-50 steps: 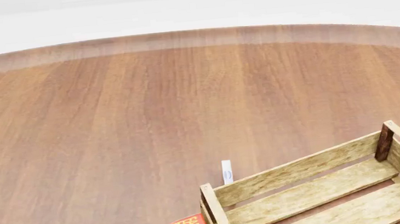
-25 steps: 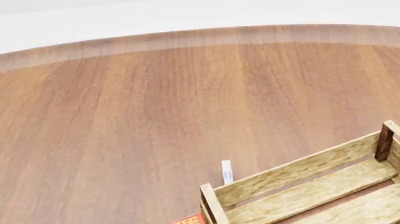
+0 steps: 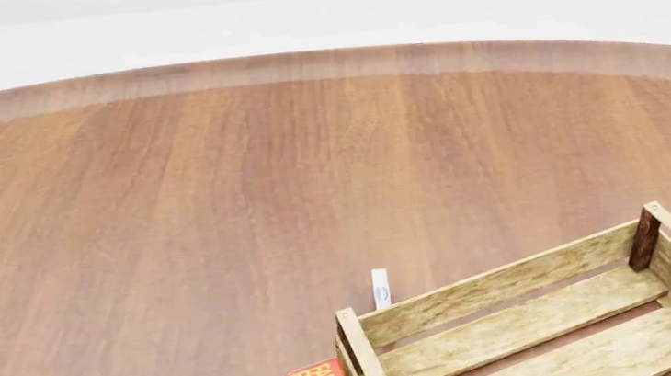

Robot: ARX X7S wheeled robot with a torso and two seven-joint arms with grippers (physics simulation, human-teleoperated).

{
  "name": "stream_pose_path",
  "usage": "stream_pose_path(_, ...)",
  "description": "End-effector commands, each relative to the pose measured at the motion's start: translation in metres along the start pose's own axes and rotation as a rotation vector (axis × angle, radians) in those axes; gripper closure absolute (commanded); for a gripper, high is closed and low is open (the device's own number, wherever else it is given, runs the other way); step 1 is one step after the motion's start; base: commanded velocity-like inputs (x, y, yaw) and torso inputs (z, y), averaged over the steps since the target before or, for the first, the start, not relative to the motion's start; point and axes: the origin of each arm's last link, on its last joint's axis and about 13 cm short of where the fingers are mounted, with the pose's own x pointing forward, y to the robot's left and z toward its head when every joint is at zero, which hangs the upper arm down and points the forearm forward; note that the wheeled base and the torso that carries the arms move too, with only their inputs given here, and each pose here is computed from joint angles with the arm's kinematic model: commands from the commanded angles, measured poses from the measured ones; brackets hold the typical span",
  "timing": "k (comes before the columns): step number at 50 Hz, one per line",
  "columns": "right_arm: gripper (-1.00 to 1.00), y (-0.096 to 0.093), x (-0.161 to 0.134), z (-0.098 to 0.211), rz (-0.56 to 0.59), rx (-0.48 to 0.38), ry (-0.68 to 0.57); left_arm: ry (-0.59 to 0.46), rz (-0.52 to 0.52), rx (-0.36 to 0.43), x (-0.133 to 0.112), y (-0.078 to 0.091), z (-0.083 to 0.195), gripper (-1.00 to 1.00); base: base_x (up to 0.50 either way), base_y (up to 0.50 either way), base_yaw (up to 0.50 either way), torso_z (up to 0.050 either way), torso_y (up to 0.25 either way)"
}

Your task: Pick up the tomato sauce, and put it in the wooden tray.

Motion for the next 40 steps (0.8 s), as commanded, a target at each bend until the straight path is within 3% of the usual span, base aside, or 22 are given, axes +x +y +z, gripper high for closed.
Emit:
stream_pose_path(1,1.0,-0.001,0.018,0.002,-0.007,-0.029,-0.004,-0.028,-0.01,-0.002,0.0,0.0,0.0,-1.0,0.0,0.0,0.0,0.0,0.0)
stream_pose_path(5,1.0,-0.001,0.018,0.002,-0.007,-0.029,-0.004,-0.028,-0.01,-0.002,0.0,0.0,0.0,-1.0,0.0,0.0,0.0,0.0,0.0)
stream_pose_path(6,1.0,-0.002,0.046,-0.003,-0.038,-0.037,0.036,-0.028,-0.009,-0.003,0.0,0.0,0.0,-1.0,0.0,0.0,0.0,0.0,0.0)
stream_pose_path(7,1.0,-0.003,0.056,-0.006,-0.066,-0.05,0.05,-0.028,-0.009,-0.003,0.0,0.0,-0.001,-1.0,0.0,0.0,0.0,0.0,0.0)
stream_pose_path(40,1.0,0.003,0.133,-0.017,-0.071,-0.104,0.159,-0.028,-0.01,-0.001,0.0,0.0,0.0,-1.0,0.0,0.0,0.0,0.0,0.0)
